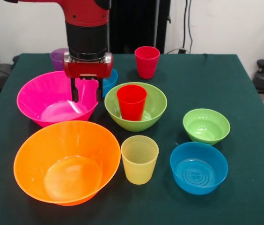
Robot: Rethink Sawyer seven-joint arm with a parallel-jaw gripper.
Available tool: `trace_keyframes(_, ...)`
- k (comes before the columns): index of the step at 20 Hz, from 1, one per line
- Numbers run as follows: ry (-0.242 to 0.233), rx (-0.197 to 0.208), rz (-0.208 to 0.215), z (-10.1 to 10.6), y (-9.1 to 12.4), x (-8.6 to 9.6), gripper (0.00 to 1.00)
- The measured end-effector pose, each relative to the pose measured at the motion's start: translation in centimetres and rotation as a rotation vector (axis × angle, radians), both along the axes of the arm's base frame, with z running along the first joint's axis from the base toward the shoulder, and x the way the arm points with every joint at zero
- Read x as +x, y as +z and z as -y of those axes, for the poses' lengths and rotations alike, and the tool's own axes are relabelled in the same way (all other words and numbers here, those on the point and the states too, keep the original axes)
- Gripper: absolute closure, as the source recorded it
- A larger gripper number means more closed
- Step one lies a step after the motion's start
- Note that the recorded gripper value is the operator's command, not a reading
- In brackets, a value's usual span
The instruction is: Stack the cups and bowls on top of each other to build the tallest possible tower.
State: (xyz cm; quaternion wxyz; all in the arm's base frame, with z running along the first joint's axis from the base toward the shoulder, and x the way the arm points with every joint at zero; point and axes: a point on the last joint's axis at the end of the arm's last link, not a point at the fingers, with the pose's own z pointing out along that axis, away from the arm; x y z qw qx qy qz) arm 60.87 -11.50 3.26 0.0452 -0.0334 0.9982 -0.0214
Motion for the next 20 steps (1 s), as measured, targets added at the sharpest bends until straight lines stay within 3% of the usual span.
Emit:
trace_keyframes(7,0.044,-0.009,-0.003,-0.2,-0.1,-0.1,0.0)
trace_keyframes(15,0.163,-0.065,0.037,-3.2,-1.3,-0.4,0.0)
trace_keyframes(20,0.184,-0.072,0.058,-4.3,-2.2,-1.0,0.0)
